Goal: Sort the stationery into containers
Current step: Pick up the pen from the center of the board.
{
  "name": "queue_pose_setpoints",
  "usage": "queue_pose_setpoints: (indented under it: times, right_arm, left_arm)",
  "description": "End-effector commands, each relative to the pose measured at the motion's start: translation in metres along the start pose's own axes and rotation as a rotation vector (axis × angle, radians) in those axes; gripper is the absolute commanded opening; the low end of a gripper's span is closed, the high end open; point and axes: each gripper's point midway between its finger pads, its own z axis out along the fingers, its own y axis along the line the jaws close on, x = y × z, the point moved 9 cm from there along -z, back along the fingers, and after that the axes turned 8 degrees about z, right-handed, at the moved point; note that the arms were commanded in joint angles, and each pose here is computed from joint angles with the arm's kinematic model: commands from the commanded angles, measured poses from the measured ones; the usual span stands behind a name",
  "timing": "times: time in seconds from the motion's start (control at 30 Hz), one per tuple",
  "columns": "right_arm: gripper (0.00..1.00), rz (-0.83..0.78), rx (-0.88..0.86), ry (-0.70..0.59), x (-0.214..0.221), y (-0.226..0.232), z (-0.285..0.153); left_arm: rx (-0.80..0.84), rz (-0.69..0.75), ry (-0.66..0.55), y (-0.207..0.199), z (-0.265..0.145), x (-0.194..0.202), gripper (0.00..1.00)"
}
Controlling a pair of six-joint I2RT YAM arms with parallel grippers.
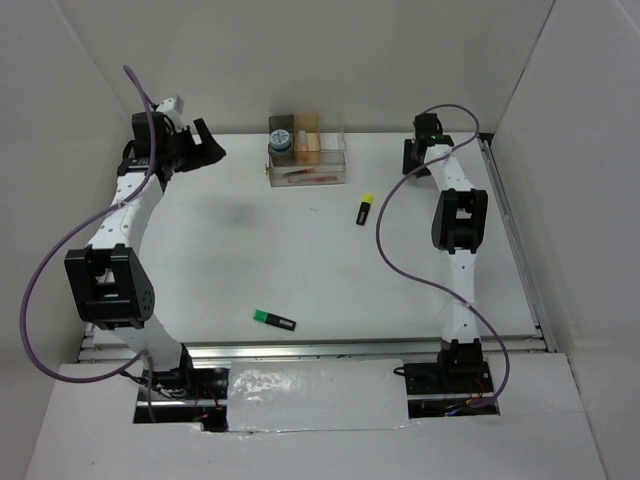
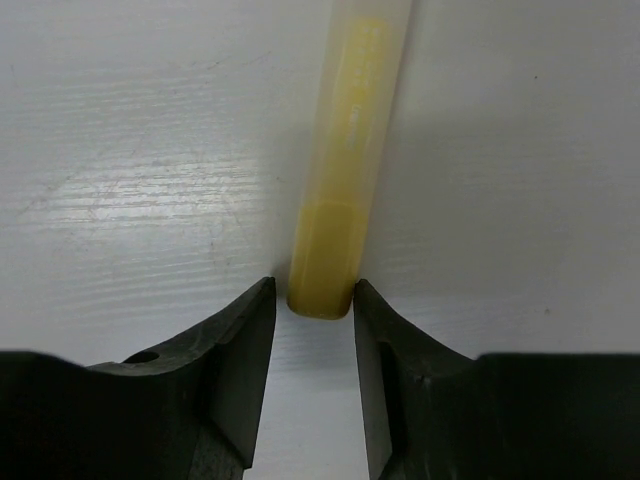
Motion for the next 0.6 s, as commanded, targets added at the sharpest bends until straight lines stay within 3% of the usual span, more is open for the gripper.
queue_pose_setpoints:
  times: [0.0,0.23,0.37,0.5,0.57]
  right_arm:
    - [0.43,-0.037,0.017,0.011,0.002,0.007,-0.001]
    - [0.21,-0.035,0.01,0.01,0.001,0.005,0.0]
    - [0.0,-0.038,0.018,0.028,0.003,0.005,-0.003]
    - [0.0,-0.06,0.019,0.051,0.011,0.006,-0.015]
    - [0.0,-0.103,-0.006,0.017,0.008,0.008,-0.041]
  left_arm:
    - [0.035,-0.021,-0.047,-0.005,-0.019,-0.013,0.9]
    - [0.035,-0.035,-0.057,0.002,-0.026,-0.018,0.91]
    - [0.035,-0.033,-0.056,0.004,-0.026,-0.015,0.91]
    - [0.041,-0.022,-0.055,0.002,-0.029,-0.008,0.91]
    - [0.042,-0.018,-0.05,0.003,-0.03,-0.001,0.91]
